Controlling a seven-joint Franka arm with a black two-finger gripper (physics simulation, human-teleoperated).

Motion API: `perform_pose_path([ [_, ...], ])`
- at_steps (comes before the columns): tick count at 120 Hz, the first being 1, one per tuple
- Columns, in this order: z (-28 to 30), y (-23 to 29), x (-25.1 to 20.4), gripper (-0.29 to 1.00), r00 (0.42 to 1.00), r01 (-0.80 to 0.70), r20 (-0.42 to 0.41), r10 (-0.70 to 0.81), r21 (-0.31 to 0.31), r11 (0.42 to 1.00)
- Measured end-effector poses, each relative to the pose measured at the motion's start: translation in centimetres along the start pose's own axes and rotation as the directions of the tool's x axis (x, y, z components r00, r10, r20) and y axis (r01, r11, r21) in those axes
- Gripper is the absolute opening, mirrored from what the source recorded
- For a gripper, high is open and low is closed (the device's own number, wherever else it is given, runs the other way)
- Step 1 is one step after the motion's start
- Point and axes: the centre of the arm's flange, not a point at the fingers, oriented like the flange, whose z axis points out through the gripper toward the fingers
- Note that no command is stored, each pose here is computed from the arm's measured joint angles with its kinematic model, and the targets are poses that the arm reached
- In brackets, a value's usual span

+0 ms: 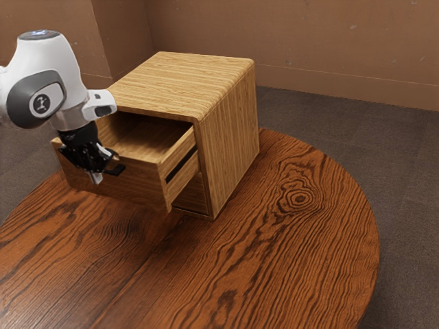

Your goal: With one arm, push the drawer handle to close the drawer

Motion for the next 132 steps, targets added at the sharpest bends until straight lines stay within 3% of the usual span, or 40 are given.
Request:
perform_pose_path([
  [57, 0.4, 0.0, 8.4, -0.08, 0.999, -0.012, -0.051, 0.012, -0.005, 1.000],
  [132, 0.5, 0.9, 13.8, -0.08, 0.992, -0.084, -0.092, 0.083, -0.002, 0.996],
])
